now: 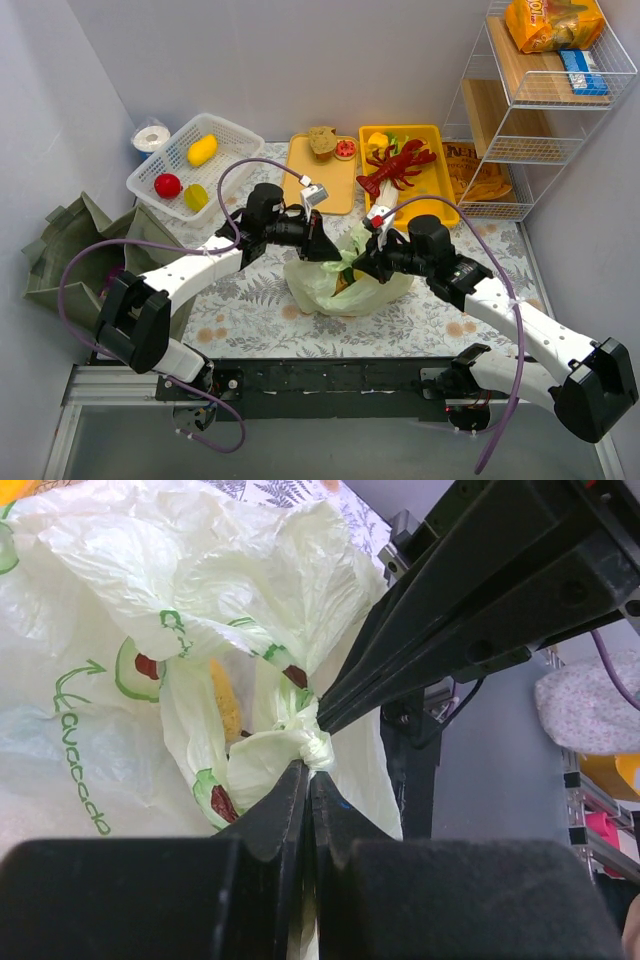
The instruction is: Place the mixed food into the grocery bags and tie them
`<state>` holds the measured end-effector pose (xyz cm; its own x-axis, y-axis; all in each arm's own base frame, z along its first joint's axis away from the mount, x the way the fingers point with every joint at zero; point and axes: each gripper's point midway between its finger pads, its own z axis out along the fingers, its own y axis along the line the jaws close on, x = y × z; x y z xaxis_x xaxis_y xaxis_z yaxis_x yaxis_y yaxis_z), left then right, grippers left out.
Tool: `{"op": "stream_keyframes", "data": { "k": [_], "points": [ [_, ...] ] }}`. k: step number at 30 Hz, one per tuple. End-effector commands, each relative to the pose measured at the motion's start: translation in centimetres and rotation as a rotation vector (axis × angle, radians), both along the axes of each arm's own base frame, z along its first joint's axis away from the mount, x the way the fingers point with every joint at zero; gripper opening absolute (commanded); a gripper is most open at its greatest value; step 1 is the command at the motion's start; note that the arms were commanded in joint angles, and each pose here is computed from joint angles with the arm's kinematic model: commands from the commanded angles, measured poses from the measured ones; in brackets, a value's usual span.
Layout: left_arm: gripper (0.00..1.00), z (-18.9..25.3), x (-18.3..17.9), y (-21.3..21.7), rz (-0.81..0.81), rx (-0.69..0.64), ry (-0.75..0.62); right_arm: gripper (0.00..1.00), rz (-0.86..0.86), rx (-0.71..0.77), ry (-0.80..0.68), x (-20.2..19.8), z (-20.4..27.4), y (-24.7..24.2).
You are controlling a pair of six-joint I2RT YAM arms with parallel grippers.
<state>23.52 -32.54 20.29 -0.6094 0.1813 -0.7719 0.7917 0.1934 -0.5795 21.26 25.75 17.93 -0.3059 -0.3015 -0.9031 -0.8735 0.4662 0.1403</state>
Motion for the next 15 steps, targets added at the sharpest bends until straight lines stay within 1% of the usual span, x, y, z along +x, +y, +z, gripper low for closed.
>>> {"op": "stream_keyframes", "data": {
  "k": [1,4,6,8,10,14,15],
  "points": [
    [0.00,3.2,0.2,0.5,-0.054,-0.107,-0.054,0.01,-0.061,-0.119,0.120,-1.0,-4.3,-2.3],
    [0.02,2.8,0.1,0.3,-0.063,-0.107,-0.019,0.01,-0.042,-0.093,0.107,-0.9,-3.7,-1.7],
    [0.09,2.7,0.3,0.2,-0.057,-0.109,-0.013,0.01,-0.035,-0.087,0.106,-0.8,-3.7,-1.5],
    [0.12,2.4,0.6,0.1,-0.046,-0.103,-0.004,0.01,-0.026,-0.075,0.101,-0.8,-3.5,-1.3],
    [0.17,2.1,0.7,0.1,-0.045,-0.100,0.014,0.01,-0.019,-0.066,0.096,-0.8,-3.4,-1.0],
    [0.22,1.6,0.7,-0.1,-0.044,-0.094,0.033,0.01,-0.017,-0.055,0.087,-0.8,-3.2,-0.8],
    [0.25,1.3,0.9,-0.2,-0.038,-0.089,0.040,0.01,-0.016,-0.054,0.087,-0.8,-3.3,-0.8]
  ]
}}
